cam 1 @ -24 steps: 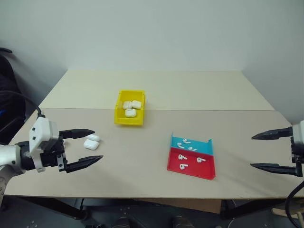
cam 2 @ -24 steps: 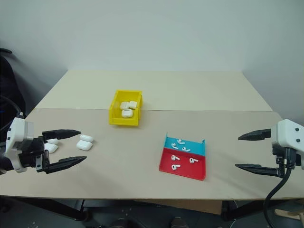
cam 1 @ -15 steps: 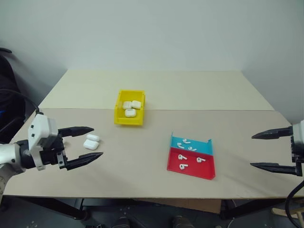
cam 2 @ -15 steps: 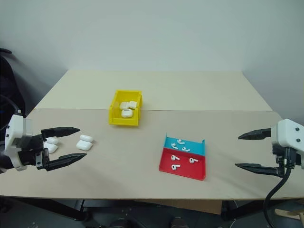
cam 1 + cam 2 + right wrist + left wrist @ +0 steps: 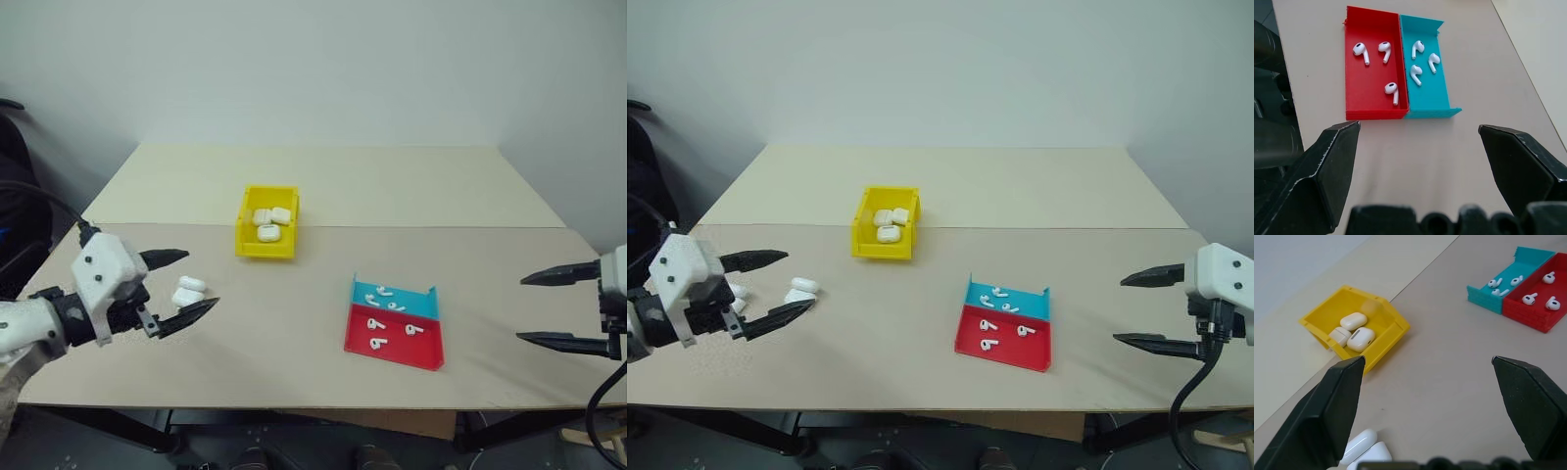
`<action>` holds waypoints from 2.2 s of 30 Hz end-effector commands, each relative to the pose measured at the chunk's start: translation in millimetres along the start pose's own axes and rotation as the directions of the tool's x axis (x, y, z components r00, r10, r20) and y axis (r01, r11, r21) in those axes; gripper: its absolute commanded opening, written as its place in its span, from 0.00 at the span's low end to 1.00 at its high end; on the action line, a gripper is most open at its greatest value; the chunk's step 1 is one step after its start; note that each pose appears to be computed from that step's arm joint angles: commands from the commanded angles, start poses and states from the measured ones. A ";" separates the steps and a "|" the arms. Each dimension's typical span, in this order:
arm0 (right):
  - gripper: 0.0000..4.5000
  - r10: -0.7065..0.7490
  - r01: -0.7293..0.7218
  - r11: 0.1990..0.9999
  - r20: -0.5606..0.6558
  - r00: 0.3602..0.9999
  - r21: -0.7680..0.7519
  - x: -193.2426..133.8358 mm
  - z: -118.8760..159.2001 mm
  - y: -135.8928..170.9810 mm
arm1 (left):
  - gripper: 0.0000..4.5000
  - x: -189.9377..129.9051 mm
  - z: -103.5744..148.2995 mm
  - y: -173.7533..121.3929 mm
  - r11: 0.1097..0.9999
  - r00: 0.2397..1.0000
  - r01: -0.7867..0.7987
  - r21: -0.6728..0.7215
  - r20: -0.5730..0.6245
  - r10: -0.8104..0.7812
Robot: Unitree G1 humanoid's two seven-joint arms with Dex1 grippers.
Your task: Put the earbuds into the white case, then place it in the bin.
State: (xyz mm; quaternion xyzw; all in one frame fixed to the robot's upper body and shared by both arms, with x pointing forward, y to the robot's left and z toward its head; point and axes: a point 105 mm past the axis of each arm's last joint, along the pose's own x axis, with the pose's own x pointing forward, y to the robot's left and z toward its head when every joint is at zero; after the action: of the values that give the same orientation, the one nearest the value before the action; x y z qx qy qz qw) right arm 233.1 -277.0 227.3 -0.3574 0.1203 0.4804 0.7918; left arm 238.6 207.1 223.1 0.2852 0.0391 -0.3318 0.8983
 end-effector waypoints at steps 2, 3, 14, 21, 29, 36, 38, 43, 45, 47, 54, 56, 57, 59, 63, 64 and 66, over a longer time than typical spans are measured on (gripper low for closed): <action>0.99 -0.008 0.008 0.999 -0.010 1.000 -0.038 -2.3 7.3 -3.7 | 1.00 -2.3 -12.3 18.3 0.992 0.967 -0.122 0.024 -0.222 0.125; 0.99 -0.008 0.008 0.999 -0.014 1.000 -0.032 -1.2 6.3 -3.3 | 1.00 -2.5 -18.9 26.1 0.986 0.945 -0.165 -0.003 -0.287 0.157; 0.99 -0.036 0.036 0.999 -0.034 0.999 0.003 8.3 1.0 -1.8 | 1.00 -32.7 -64.2 80.6 0.869 0.709 -0.445 -0.216 -0.678 0.194; 0.99 -0.016 0.018 0.999 -0.042 0.999 0.034 12.4 -0.1 1.3 | 1.00 -41.4 -91.4 107.0 0.889 0.669 -0.399 -0.224 -0.735 0.115; 0.99 -0.011 0.015 0.998 -0.061 0.998 0.067 11.3 -2.5 1.9 | 1.00 -31.4 -125.8 134.6 0.845 0.660 -0.424 -0.325 -0.750 0.043; 0.99 -0.021 0.028 0.995 -0.075 0.997 0.091 8.9 -3.7 3.0 | 1.00 -22.9 -145.8 135.8 0.822 0.640 -0.409 -0.397 -0.766 -0.051; 0.99 -0.027 0.034 0.995 -0.080 0.996 0.098 8.8 -4.9 2.6 | 1.00 -20.0 -153.6 133.4 0.827 0.626 -0.394 -0.401 -0.776 -0.077; 0.99 -0.030 0.039 0.993 -0.088 0.996 0.110 9.1 -6.5 2.2 | 1.00 -12.1 -160.5 131.5 0.824 0.615 -0.378 -0.423 -0.780 -0.119; 0.99 -0.038 0.049 0.993 -0.095 0.995 0.112 9.4 -7.6 1.6 | 1.00 -11.8 -163.1 130.6 0.828 0.603 -0.367 -0.424 -0.786 -0.135; 0.99 -0.045 0.056 0.992 -0.095 0.994 0.114 9.1 -7.9 1.4 | 1.00 -11.0 -166.8 129.7 0.823 0.600 -0.370 -0.430 -0.787 -0.142; 0.99 -0.057 0.070 0.990 -0.104 0.993 0.120 8.7 -10.5 1.9 | 1.00 1.2 -169.1 128.3 0.807 0.615 -0.380 -0.452 -0.775 -0.145; 0.99 -0.062 0.074 0.990 -0.109 0.992 0.118 8.7 -11.0 1.8 | 1.00 3.5 -170.0 130.0 0.812 0.608 -0.390 -0.435 -0.784 -0.128; 0.99 -0.063 0.077 0.990 -0.111 0.992 0.118 8.9 -11.4 1.7 | 1.00 4.9 -168.9 130.7 0.809 0.614 -0.392 -0.438 -0.780 -0.125; 0.99 -0.065 0.079 0.990 -0.116 0.991 0.118 9.3 -12.2 1.6 | 1.00 7.2 -167.7 133.1 0.807 0.618 -0.404 -0.431 -0.779 -0.107; 0.99 -0.067 0.082 0.989 -0.125 0.990 0.121 10.0 -14.5 2.4 | 1.00 11.8 -167.1 130.6 0.811 0.619 -0.387 -0.438 -0.776 -0.123; 0.99 -0.069 0.085 0.989 -0.130 0.989 0.121 10.2 -15.7 2.5 | 1.00 12.1 -168.1 130.5 0.812 0.616 -0.390 -0.434 -0.778 -0.120; 0.99 -0.069 0.086 0.989 -0.136 0.988 0.121 10.7 -16.9 2.8 | 1.00 12.2 -169.1 130.3 0.811 0.615 -0.393 -0.433 -0.780 -0.118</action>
State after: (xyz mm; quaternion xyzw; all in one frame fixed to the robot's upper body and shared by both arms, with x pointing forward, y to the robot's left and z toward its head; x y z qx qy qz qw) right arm 238.2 -280.1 196.5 -0.3222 0.2026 0.4281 0.8197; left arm 346.2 368.9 132.3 0.1193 0.5075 -0.0821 0.8494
